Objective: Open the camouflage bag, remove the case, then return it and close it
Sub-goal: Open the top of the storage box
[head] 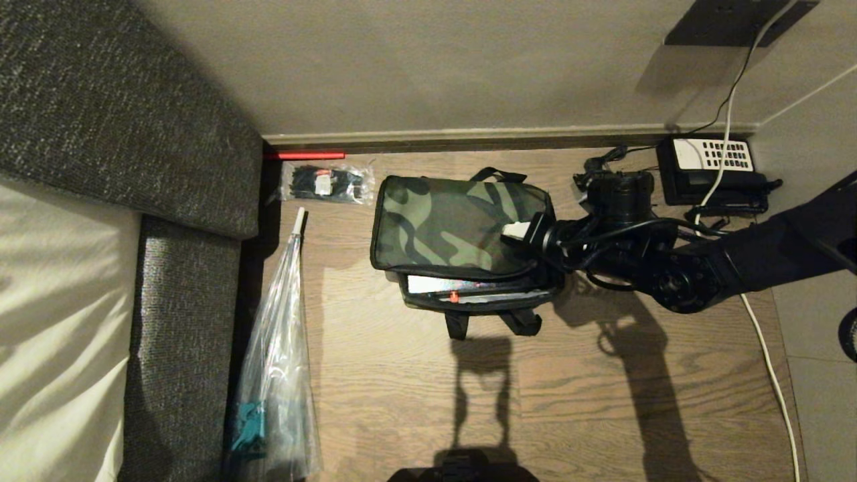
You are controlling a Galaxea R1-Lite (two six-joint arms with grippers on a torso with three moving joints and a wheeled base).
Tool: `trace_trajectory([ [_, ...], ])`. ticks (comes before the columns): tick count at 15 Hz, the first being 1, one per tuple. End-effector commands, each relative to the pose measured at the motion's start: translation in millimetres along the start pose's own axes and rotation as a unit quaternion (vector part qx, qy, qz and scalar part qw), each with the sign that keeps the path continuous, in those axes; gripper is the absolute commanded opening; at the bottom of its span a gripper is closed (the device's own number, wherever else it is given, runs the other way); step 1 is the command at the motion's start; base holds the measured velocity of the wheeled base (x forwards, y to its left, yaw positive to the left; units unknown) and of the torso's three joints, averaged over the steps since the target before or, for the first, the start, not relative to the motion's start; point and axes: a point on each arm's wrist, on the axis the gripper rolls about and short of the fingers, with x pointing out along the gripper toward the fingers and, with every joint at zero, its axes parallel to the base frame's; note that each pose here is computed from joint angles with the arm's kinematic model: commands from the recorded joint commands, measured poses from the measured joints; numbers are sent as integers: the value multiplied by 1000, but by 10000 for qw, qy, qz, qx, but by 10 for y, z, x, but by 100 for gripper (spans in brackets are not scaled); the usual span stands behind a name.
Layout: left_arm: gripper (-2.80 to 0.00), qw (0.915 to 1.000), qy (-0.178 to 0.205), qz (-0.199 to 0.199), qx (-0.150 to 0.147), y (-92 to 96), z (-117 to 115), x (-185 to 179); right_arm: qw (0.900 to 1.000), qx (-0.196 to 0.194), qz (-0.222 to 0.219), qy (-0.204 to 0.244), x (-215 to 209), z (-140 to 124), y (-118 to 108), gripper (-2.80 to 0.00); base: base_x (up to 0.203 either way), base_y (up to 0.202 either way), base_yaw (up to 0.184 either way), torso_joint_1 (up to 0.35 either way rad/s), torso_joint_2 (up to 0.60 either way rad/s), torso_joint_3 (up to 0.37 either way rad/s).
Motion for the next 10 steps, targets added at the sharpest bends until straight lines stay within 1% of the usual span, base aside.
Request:
trace_trajectory([
  [1, -280, 10000, -10, 5, 0, 0, 0, -2, 9999, -7, 97, -112, -53, 68, 59, -280, 0, 0, 0, 0, 0, 0],
  [10, -280, 10000, -11, 5, 0, 0, 1, -2, 9973, -60, 438, -589, -189, 363, 273, -280, 0, 0, 0, 0, 0, 0],
])
